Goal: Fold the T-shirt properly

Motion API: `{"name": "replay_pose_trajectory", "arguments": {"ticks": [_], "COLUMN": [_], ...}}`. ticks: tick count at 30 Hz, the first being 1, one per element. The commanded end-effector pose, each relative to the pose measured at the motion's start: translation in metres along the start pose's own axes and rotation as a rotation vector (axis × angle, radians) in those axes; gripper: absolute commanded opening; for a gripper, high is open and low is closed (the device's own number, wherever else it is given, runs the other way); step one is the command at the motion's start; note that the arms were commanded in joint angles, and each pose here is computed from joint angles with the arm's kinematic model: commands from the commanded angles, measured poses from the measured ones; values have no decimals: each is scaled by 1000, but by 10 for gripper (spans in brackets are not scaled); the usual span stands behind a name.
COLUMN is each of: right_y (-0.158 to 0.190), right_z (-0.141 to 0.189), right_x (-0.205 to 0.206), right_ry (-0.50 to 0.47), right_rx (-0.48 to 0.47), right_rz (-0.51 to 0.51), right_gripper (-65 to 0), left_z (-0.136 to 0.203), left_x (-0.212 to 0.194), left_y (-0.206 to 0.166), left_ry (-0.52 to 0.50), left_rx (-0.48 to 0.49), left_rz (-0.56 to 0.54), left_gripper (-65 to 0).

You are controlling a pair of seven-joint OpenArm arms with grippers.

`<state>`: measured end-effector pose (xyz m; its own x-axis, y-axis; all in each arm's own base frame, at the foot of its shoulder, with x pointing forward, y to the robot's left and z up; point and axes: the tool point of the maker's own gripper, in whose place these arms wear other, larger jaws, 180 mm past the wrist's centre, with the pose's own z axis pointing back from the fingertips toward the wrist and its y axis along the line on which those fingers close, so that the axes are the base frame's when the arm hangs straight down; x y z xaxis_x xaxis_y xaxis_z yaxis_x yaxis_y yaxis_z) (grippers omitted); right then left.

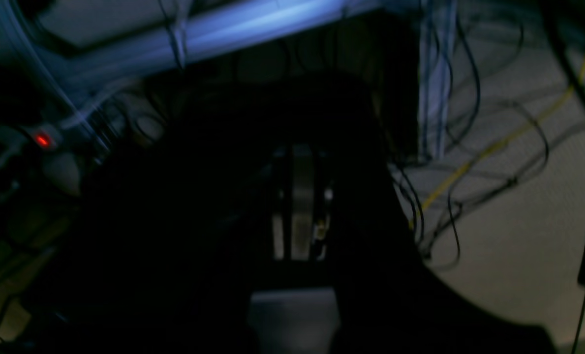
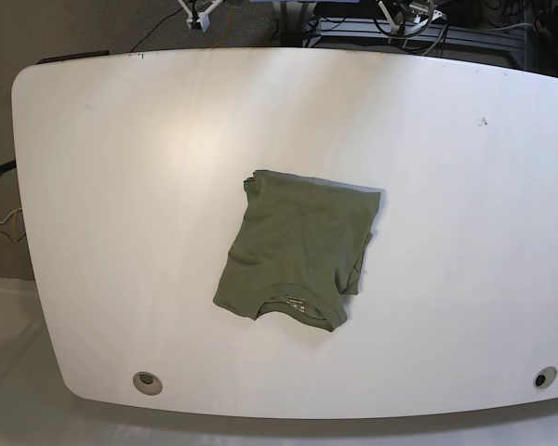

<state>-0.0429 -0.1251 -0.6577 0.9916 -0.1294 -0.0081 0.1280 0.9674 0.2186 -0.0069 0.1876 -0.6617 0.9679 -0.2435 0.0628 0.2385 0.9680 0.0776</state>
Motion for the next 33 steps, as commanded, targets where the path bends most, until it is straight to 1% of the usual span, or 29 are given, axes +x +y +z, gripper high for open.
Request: {"name": "replay_pose_trajectory", "arguments": {"ticks": [1,3,6,8,11,15,17,33], "right_y": [-11,-8,4,6,8,13,19,25], "right_z": [2,1,-1,-2,-2,-3,-5,-6], "right_x": [-3,-4,-7,-7,-7,-2,-2,0], "right_ry": [4,11,28,31,28,-1,-1,-5], "right_rx": [-32,-25,-6,-3,1,10,20,28], "right_rz": [9,22,84,101,101,103,106,106], "right_gripper": [-625,-627,-627,-627,-627,-636,-650,-650], "left_z": [1,0,0,0,0,0,0,0], "left_x": [-6,-4,-4,-4,-4,-3,-4,-4], "left_y": [2,2,2,2,2,4,5,4], "left_ry": [14,11,11,11,11,10,10,10], "left_rx": [6,8,8,8,9,11,12,11], "left_rz": [-3,-3,-3,0,2,2,0,-9], "left_gripper": [-650,-650,-650,-650,-650,-650,-650,-650]}}
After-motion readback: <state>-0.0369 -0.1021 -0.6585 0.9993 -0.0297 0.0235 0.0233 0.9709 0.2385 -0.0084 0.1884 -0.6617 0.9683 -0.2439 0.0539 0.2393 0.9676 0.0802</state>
